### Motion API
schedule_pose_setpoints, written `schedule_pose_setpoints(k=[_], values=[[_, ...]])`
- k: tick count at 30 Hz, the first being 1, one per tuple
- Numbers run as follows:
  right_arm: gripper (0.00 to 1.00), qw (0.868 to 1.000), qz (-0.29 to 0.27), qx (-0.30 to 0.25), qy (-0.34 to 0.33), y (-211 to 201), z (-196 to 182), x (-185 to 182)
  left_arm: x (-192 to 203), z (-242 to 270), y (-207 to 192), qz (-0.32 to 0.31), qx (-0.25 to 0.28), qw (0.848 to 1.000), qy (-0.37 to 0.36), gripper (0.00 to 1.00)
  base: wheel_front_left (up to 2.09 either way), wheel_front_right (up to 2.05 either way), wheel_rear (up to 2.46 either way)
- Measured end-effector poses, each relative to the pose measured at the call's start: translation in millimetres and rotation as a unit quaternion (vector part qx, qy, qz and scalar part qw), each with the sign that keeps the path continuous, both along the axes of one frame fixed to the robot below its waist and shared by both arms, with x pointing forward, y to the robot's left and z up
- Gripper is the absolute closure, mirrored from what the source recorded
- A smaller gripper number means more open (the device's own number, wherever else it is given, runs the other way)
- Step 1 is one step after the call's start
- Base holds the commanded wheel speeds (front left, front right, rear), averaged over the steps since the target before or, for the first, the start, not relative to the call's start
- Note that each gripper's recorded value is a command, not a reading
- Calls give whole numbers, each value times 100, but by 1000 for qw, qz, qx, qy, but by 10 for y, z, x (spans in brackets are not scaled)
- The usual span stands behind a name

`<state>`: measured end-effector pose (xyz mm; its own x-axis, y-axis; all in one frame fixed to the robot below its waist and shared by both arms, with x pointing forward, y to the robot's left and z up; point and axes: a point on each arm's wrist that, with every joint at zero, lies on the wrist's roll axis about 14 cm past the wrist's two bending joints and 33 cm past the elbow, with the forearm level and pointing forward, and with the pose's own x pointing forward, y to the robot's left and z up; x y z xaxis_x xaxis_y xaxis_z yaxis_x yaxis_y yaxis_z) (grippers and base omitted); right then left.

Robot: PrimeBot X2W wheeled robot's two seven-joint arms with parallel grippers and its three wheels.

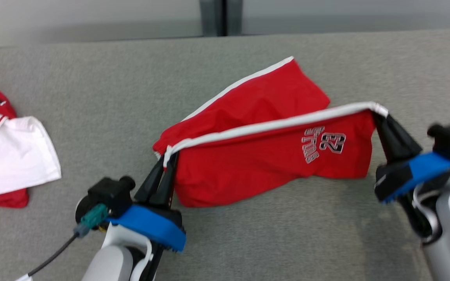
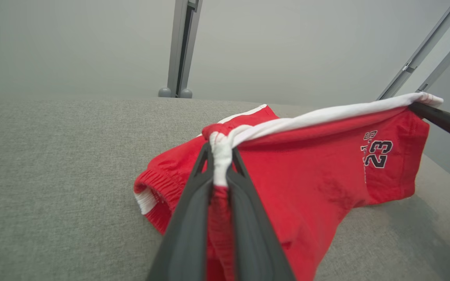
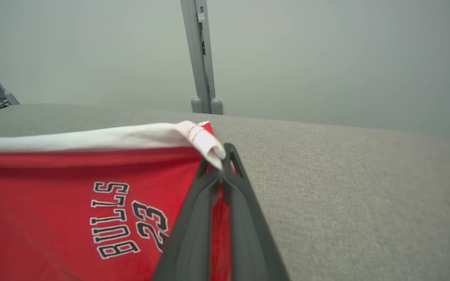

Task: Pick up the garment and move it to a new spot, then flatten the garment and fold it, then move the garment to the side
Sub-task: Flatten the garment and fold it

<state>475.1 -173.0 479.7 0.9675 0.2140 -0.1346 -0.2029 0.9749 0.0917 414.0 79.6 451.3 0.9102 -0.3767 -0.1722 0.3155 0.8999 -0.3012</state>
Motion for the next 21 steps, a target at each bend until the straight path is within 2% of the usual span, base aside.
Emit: schedule_pose_setpoints(k=[9, 15, 21], values=[[100, 996, 72, -27, 38, 485, -268, 1009, 338, -125, 209, 31, -6, 999, 14, 100, 0, 0, 0], [100, 993, 82, -41, 79, 648, -624, 1343, 471, -312, 235, 31, -1, 999, 37, 100, 0, 0, 0], [100, 990, 78, -59, 101, 656, -869, 1453, 528, -486, 150, 11, 13, 998, 59, 100, 0, 0, 0]])
